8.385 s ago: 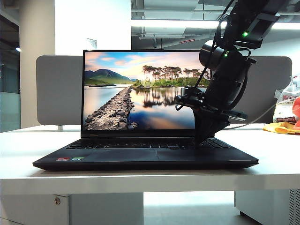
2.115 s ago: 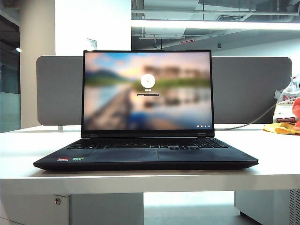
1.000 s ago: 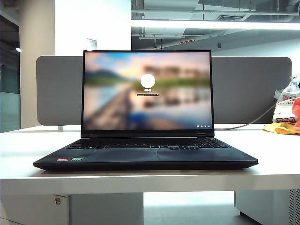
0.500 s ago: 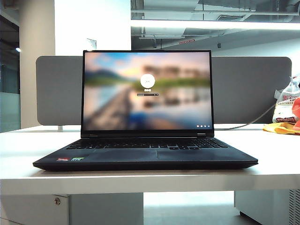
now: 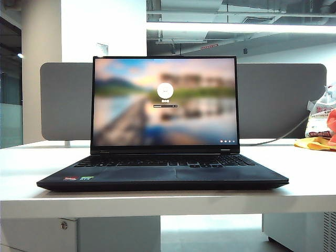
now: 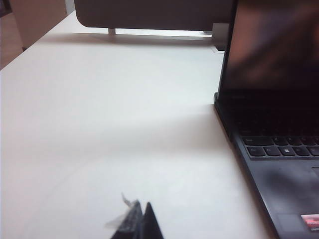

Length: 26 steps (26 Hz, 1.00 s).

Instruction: Open the lid of the laptop and use the keypad to enter the password "123".

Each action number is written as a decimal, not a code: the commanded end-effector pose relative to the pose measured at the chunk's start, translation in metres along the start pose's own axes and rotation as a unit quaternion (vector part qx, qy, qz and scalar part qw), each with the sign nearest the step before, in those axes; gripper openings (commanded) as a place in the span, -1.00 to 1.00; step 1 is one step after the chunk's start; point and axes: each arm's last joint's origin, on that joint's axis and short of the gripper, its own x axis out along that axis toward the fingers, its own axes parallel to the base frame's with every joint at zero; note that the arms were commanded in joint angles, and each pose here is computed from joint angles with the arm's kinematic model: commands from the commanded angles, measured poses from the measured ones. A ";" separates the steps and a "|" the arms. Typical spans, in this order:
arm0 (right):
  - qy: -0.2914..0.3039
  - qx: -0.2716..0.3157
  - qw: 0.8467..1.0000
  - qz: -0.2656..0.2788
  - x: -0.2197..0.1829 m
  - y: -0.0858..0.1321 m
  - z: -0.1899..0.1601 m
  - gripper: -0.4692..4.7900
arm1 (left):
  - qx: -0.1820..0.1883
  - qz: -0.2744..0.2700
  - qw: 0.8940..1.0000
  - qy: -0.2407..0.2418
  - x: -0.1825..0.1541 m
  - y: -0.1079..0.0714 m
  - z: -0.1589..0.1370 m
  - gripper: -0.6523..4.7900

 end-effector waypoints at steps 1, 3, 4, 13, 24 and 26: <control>-0.072 0.034 0.997 -0.022 -0.009 -0.008 0.008 -0.85 | 0.000 -0.002 1.000 -0.003 0.000 0.000 0.001 -0.78; -0.110 0.070 0.991 -0.025 -0.012 -0.010 0.009 -0.85 | 0.000 -0.003 1.000 -0.003 0.000 0.000 0.001 -0.78; -0.132 0.083 0.988 -0.022 -0.013 -0.010 0.006 -0.86 | 0.000 -0.003 1.000 -0.003 0.000 0.000 0.001 -0.78; -0.230 0.156 0.961 -0.006 0.003 -0.005 -0.042 -0.85 | 0.000 -0.003 1.000 -0.003 0.000 0.000 0.001 -0.78; -0.257 0.175 0.949 -0.046 0.011 -0.014 -0.058 -0.85 | 0.000 -0.003 1.000 -0.003 0.000 0.000 0.001 -0.78; -0.256 0.177 0.949 -0.058 0.011 -0.016 -0.059 -0.86 | 0.000 -0.003 1.000 -0.003 0.000 0.000 0.001 -0.78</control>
